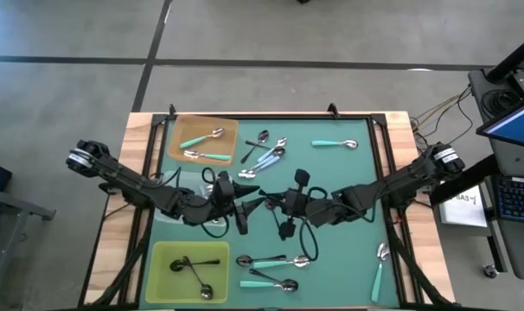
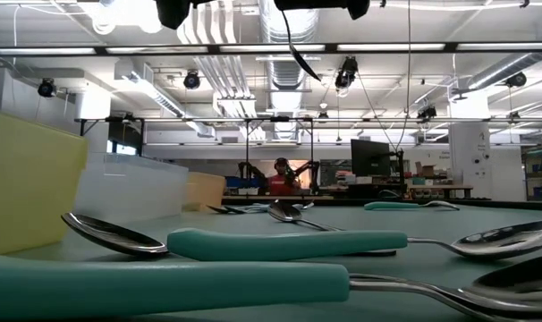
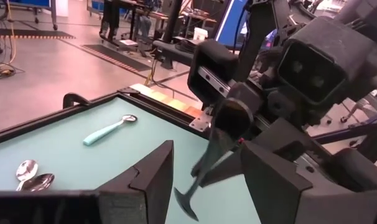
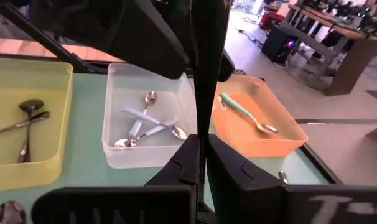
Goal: Sort silverware by color (type)
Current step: Put the black spoon into the yellow bin
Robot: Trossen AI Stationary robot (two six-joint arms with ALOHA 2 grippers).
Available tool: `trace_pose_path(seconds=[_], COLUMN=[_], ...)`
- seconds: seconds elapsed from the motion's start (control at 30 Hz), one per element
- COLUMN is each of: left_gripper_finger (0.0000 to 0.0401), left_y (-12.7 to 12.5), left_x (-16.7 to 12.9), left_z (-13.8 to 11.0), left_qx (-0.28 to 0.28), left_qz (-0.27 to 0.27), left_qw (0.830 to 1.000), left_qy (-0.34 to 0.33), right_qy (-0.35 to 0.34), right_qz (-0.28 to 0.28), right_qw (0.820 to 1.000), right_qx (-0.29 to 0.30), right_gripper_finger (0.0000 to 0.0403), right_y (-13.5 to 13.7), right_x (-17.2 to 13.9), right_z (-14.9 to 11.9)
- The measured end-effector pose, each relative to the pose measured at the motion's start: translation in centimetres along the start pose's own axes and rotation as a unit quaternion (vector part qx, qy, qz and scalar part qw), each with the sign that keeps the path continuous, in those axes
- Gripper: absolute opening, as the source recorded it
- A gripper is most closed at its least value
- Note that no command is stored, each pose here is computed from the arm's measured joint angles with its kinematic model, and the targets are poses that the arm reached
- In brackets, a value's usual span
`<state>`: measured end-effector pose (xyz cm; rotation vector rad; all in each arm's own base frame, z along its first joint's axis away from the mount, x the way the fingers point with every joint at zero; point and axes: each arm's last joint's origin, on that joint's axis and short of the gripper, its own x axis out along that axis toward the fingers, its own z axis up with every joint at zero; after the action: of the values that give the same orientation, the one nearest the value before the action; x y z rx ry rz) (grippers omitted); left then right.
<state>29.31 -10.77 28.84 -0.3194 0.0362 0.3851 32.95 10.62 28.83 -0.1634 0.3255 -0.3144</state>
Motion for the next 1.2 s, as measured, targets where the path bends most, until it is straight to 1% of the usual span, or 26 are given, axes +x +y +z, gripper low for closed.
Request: trace_pose_path(seconds=[0.23, 0.37, 0.47, 0.53, 0.63, 0.7, 0.8, 0.9, 1.1, 1.2], left_gripper_finger=[0.0168, 0.0152, 0.0120, 0.0088, 0.0027, 0.0008, 0.0005, 0.0001, 0.0001, 0.0000], left_y=[0.3, 0.3, 0.4, 0.4, 0.5, 0.5, 0.5, 0.5, 0.5, 0.6], left_x=[0.2, 0.3, 0.3, 0.4, 0.4, 0.5, 0.5, 0.5, 0.5, 0.3], left_z=[0.3, 0.3, 0.3, 0.4, 0.4, 0.4, 0.4, 0.4, 0.4, 0.4], left_qx=[-0.006, -0.008, -0.008, -0.008, -0.008, -0.013, -0.010, -0.011, -0.011, -0.003], left_qz=[0.016, 0.021, 0.022, 0.023, 0.024, 0.025, 0.023, 0.017, 0.015, 0.015], left_qw=[1.000, 1.000, 1.000, 1.000, 1.000, 0.999, 1.000, 1.000, 1.000, 1.000], left_qy=[-0.012, -0.015, -0.016, -0.016, -0.017, -0.017, -0.016, -0.013, -0.011, -0.002], right_qy=[0.000, 0.001, 0.001, 0.001, 0.001, 0.002, 0.001, 0.001, -0.006, 0.000], right_qz=[-0.004, -0.005, -0.008, -0.008, -0.007, -0.007, -0.005, -0.002, 0.005, 0.022], right_qw=[1.000, 0.999, 0.999, 0.999, 0.999, 0.999, 0.999, 0.999, 1.000, 0.999], right_qx=[-0.017, -0.032, -0.041, -0.045, -0.045, -0.045, -0.045, -0.033, -0.001, 0.033], right_gripper_finger=[0.0009, 0.0009, 0.0009, 0.0009, 0.0009, 0.0009, 0.0009, 0.0020, 0.0068, 0.0094], right_y=[-0.1, -0.1, -0.1, -0.1, -0.1, -0.1, -0.1, -0.1, -0.7, -0.8], right_x=[0.0, 0.1, 0.1, 0.1, 0.1, 0.1, 0.1, 0.1, -1.0, -1.8], right_z=[0.0, 0.0, 0.0, 0.0, 0.0, 0.0, 0.0, 0.0, 0.7, 0.9])
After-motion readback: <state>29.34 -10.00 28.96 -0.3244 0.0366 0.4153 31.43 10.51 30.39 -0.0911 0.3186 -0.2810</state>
